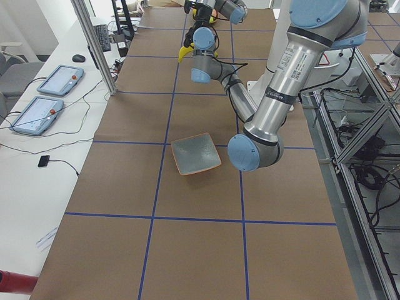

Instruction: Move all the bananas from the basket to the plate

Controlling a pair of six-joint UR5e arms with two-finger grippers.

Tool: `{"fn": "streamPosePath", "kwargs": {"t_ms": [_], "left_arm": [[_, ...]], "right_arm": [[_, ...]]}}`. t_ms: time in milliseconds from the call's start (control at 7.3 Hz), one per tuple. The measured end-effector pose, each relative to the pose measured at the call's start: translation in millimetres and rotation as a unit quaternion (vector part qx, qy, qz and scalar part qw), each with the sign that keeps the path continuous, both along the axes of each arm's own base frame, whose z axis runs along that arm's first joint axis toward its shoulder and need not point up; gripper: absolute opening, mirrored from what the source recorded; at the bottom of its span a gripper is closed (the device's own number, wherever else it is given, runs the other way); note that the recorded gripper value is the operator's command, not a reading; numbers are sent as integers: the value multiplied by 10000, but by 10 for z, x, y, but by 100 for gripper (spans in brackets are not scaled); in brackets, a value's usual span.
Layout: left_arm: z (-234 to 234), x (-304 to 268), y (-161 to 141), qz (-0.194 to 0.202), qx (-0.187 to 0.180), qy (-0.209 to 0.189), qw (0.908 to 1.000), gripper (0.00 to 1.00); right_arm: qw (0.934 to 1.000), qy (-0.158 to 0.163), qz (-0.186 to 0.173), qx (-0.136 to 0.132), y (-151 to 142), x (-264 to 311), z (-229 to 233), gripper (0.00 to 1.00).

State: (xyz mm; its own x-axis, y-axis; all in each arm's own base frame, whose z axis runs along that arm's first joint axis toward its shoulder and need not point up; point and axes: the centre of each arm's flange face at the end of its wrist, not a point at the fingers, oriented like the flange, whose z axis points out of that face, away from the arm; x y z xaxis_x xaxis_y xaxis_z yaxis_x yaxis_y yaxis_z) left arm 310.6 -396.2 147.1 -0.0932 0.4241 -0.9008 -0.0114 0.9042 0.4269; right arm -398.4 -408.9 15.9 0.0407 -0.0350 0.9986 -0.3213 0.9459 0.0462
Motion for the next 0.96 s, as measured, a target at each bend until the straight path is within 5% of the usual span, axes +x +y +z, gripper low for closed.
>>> {"fn": "streamPosePath", "kwargs": {"t_ms": [274,548,959], "left_arm": [[542,-135,62,-64,-364,-355,9987,0],[1264,-495,185,-260,-858,-838,9924,0],[2154,-792,354,-615,-1518,-1530,9746,0]], "right_arm": [[9996,258,118,-50,-153,95,305,100],[9956,912,218,39,-441,286,954,100],[9777,2096,29,128,-916,1023,1922,100]]}}
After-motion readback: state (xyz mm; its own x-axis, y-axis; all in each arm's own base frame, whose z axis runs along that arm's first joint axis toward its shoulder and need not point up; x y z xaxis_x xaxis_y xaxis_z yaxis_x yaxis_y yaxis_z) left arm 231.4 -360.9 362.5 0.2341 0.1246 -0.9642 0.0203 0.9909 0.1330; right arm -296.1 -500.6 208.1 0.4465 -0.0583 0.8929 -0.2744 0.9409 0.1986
